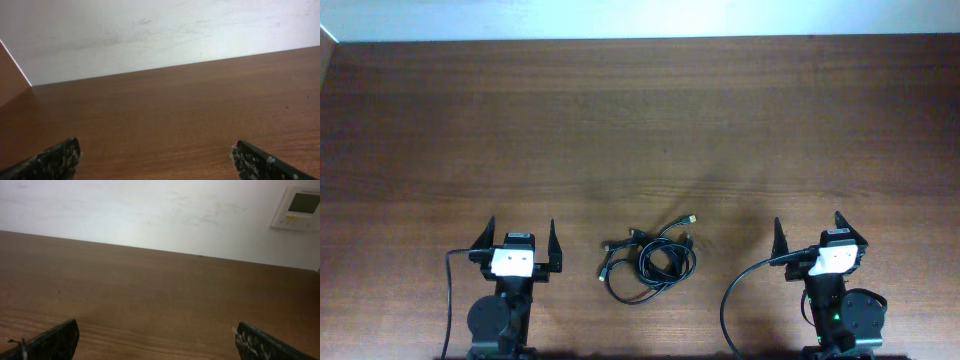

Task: Untangle cables

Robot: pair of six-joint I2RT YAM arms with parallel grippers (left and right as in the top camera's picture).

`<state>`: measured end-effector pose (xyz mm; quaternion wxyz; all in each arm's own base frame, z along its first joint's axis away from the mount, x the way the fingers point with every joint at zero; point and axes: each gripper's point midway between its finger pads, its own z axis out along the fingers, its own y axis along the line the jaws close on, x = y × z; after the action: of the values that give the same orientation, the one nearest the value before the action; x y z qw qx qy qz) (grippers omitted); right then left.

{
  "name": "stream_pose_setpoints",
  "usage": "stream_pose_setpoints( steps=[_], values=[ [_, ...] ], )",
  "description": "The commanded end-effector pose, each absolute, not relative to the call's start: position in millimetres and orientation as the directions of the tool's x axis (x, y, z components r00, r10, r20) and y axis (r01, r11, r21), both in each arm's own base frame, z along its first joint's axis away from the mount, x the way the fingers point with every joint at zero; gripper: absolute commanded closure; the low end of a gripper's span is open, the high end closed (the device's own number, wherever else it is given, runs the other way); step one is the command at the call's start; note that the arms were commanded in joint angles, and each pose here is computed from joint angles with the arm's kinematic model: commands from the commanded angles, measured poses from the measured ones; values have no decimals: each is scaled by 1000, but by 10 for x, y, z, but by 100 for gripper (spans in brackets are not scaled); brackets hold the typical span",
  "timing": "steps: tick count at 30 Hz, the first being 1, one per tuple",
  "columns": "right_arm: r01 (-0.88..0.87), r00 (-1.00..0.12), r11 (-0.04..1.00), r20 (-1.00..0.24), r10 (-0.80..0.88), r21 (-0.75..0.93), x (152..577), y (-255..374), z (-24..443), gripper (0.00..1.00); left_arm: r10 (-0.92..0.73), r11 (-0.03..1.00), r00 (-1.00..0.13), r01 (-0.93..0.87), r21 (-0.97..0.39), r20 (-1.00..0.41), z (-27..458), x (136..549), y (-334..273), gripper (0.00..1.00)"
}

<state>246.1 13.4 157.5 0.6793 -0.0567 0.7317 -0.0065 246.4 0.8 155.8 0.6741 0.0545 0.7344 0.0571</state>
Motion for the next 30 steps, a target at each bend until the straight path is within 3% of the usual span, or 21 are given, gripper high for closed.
stream_pose_setpoints(
  steps=[1, 16, 19, 30],
  values=[
    [-85, -73, 992, -993, -98, -92, 2459, 149, 1553, 1, 156, 988, -97, 11, 155, -983, 1522, 2466, -7, 1],
    [-85, -73, 992, -993, -98, -92, 2459, 149, 1553, 1, 156, 988, -97, 11, 156, -983, 1536, 2463, -5, 1],
    [-86, -73, 992, -993, -98, -92, 2459, 149, 1553, 1, 157, 988, -168, 21, 156, -973, 1622, 2362, -3, 1],
    [-86, -73, 992, -993, -98, -92, 2459, 149, 1553, 1, 153, 975, -257, 199, 103, -954, 2102, 2199, -291, 1]
  ],
)
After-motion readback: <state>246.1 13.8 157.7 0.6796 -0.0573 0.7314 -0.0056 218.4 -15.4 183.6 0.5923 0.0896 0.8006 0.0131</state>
